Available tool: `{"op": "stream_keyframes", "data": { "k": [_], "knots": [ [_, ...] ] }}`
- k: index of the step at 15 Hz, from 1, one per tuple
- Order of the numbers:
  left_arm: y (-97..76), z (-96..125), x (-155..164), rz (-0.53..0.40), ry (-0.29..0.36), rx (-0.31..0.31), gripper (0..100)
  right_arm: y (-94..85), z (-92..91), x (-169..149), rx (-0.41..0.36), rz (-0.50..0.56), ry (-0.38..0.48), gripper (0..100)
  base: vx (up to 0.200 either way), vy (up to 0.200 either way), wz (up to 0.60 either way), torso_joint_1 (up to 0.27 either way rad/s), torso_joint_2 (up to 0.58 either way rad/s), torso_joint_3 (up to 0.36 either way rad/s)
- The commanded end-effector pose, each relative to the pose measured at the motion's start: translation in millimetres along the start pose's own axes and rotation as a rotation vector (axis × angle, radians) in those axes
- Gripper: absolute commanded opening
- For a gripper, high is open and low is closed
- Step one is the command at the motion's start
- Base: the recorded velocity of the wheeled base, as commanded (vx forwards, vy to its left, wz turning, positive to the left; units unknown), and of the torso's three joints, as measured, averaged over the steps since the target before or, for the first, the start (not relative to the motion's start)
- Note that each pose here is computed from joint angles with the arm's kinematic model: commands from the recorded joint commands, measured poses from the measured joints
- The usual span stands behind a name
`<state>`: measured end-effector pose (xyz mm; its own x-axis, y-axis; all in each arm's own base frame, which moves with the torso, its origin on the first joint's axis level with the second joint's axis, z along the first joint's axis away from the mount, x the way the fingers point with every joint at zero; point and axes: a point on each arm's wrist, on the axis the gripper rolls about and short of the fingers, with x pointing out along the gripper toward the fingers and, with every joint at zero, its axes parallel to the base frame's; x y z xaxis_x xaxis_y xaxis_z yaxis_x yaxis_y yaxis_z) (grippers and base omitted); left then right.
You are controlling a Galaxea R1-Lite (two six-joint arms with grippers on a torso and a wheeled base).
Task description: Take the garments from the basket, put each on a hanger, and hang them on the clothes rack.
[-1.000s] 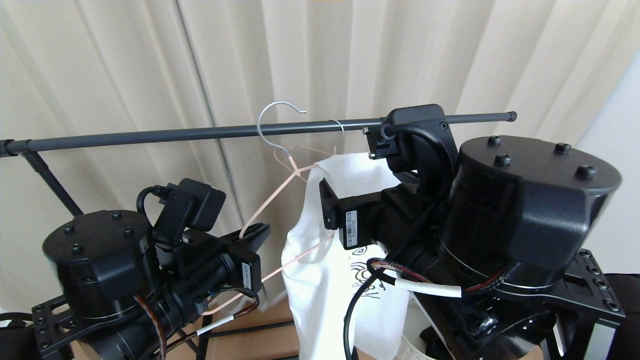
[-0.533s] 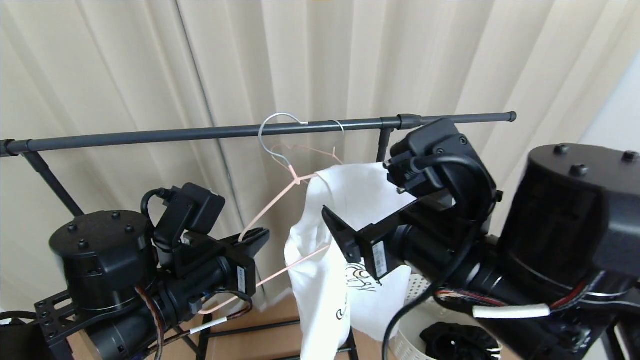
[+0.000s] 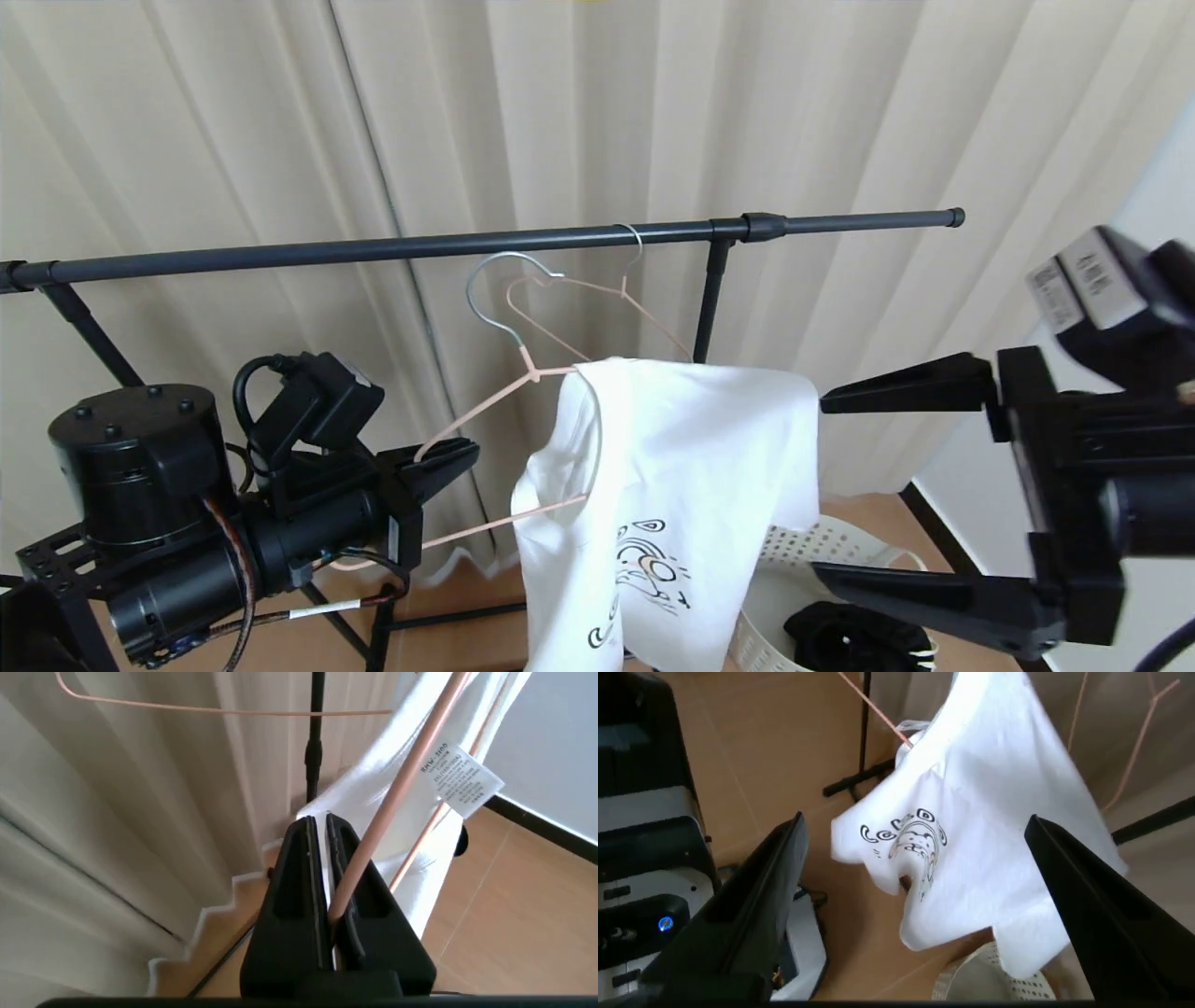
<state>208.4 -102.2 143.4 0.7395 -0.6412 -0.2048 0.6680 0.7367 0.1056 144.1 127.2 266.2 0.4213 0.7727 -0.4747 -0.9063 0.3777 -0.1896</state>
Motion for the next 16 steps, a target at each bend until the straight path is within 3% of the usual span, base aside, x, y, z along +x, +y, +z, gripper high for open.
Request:
{"op": "stream_keyframes", "data": {
  "k": [1,3,8,16],
  "knots": [
    [0.0,0.8,-2.6,-0.015,-0.009,0.003,0,-20.9,12.2,-15.8,-0.050,0.006,0.002,100,0.000,0.000,0.00,0.000,0.00,0.000],
    [-3.9,-1.2,-5.3,-0.089,-0.014,0.037,0,-38.2,16.4,4.4,-0.055,0.100,0.077,100,0.000,0.000,0.00,0.000,0.00,0.000],
    [-18.0,-4.7,-13.5,-0.170,-0.019,0.103,0,-72.8,23.6,59.0,-0.024,0.221,0.070,100,0.000,0.000,0.00,0.000,0.00,0.000],
    [-20.8,-4.3,-11.8,-0.179,-0.018,0.104,0,-62.3,19.8,93.0,-0.021,0.309,0.112,100,0.000,0.000,0.00,0.000,0.00,0.000]
  ]
}}
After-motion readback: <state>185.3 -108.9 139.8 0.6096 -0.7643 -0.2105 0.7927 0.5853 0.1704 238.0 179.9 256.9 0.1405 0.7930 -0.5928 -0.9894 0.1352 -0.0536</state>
